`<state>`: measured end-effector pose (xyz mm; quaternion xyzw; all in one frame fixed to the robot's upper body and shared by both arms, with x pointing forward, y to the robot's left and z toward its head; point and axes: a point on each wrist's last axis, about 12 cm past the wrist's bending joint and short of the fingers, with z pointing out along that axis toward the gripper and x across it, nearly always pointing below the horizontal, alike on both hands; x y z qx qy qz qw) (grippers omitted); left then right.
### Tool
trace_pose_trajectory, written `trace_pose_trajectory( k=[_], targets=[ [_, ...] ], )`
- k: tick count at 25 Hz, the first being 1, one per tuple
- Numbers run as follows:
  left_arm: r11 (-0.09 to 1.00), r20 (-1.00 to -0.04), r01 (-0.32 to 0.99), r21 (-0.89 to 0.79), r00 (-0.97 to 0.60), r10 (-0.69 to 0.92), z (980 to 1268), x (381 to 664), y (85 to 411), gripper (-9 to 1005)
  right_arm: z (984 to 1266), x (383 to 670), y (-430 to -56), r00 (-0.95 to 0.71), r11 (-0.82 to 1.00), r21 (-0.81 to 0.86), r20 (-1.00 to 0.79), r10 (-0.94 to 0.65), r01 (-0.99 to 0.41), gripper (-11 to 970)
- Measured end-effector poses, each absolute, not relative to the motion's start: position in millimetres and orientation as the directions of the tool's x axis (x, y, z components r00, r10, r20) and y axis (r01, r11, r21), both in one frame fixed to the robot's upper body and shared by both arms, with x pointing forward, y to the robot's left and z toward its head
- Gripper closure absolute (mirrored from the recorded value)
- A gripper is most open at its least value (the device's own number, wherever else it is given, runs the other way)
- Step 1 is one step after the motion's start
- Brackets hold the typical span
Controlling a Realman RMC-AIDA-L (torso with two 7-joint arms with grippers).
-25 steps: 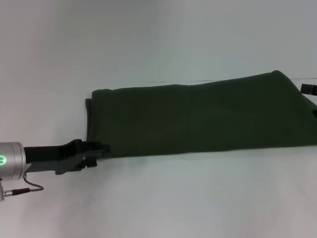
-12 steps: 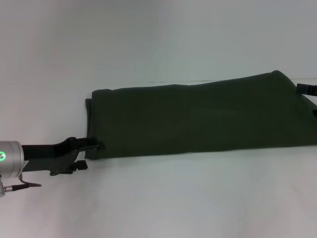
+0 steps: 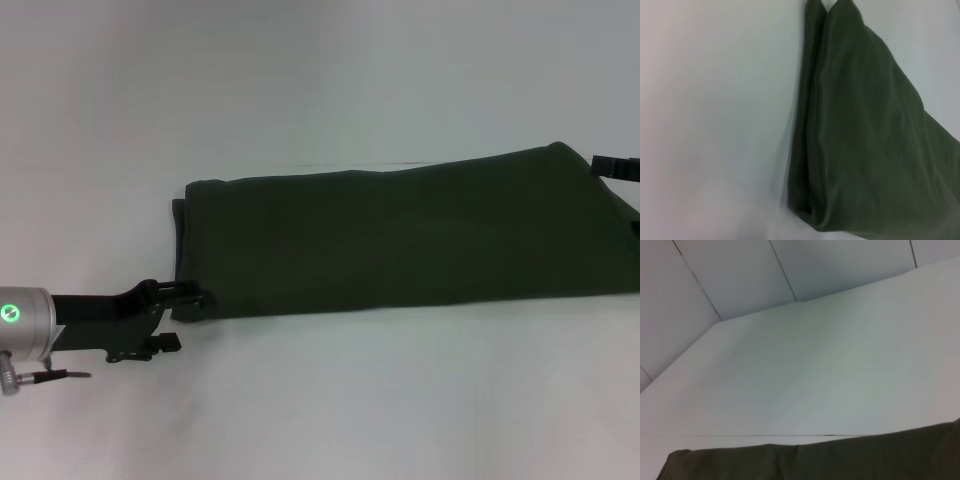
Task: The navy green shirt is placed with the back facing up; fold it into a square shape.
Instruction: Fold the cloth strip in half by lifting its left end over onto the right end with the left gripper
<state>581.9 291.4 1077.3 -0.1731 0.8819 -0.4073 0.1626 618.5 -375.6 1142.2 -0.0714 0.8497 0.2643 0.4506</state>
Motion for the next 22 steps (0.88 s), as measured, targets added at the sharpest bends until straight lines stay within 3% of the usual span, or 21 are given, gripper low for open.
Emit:
trace_pose_trajectory(
  k=[22],
  targets=[
    [0.562,-0.090,-0.246,-0.790,-0.860,-0.502,1076,593,280,121,1154,629,-366,-0.556,0.845,0.362,-0.826,0.095,-0.393,182]
  ],
)
